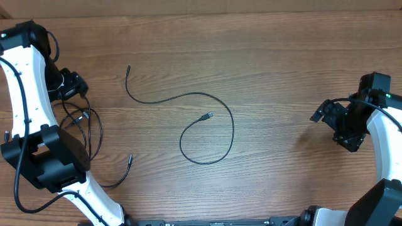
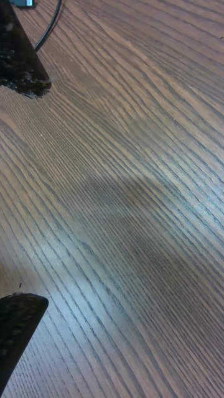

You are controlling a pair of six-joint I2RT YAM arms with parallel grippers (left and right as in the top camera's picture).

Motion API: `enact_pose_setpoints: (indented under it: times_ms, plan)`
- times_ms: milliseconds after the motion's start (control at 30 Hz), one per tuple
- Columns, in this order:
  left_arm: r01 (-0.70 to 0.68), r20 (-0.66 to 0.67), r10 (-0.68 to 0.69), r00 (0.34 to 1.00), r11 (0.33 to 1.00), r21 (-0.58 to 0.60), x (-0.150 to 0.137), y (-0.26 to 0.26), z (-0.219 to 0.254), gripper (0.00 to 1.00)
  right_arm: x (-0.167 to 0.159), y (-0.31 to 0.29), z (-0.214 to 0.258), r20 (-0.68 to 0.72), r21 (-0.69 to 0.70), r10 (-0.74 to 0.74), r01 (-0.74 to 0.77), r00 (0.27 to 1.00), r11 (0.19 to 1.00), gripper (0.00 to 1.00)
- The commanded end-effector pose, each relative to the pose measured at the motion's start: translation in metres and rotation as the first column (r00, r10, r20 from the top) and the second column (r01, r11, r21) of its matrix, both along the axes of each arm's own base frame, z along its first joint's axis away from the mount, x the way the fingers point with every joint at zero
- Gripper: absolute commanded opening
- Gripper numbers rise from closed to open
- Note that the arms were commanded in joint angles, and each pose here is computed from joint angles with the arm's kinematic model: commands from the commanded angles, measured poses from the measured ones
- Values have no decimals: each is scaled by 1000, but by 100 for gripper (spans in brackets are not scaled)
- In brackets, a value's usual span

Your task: Untangle cables

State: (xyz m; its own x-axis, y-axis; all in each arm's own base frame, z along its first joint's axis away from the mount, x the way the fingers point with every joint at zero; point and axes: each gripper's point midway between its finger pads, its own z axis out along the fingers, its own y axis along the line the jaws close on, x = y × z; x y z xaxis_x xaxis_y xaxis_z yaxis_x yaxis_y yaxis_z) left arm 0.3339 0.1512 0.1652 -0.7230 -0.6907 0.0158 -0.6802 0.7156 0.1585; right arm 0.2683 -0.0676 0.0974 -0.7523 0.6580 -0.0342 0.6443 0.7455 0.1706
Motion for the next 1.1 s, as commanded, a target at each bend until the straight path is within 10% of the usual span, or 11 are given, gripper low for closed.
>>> enact_pose_setpoints:
  times_ms: [0,533,600,667,1067]
  plan:
    - [-36,-34,40,999,993,114,-8,18,3,87,1,1,0,5,-3,3,-3,1000,1000,100]
    - [-43,-80,52,995,993,106,-17,16,-102,74,1,1,0,5,-3,3,-3,1000,1000,100]
    - [-43,-80,52,995,993,105,-19,15,-111,57,1,1,0,5,-3,3,-3,1000,1000,100]
    - [-44,-72,52,996,993,108,-17,16,-112,4,1,1,0,5,-3,3,-3,1000,1000,100]
    - [-158,272,131,953,984,78,44,55,9,4,1,1,0,5,-3,3,-3,1000,1000,100]
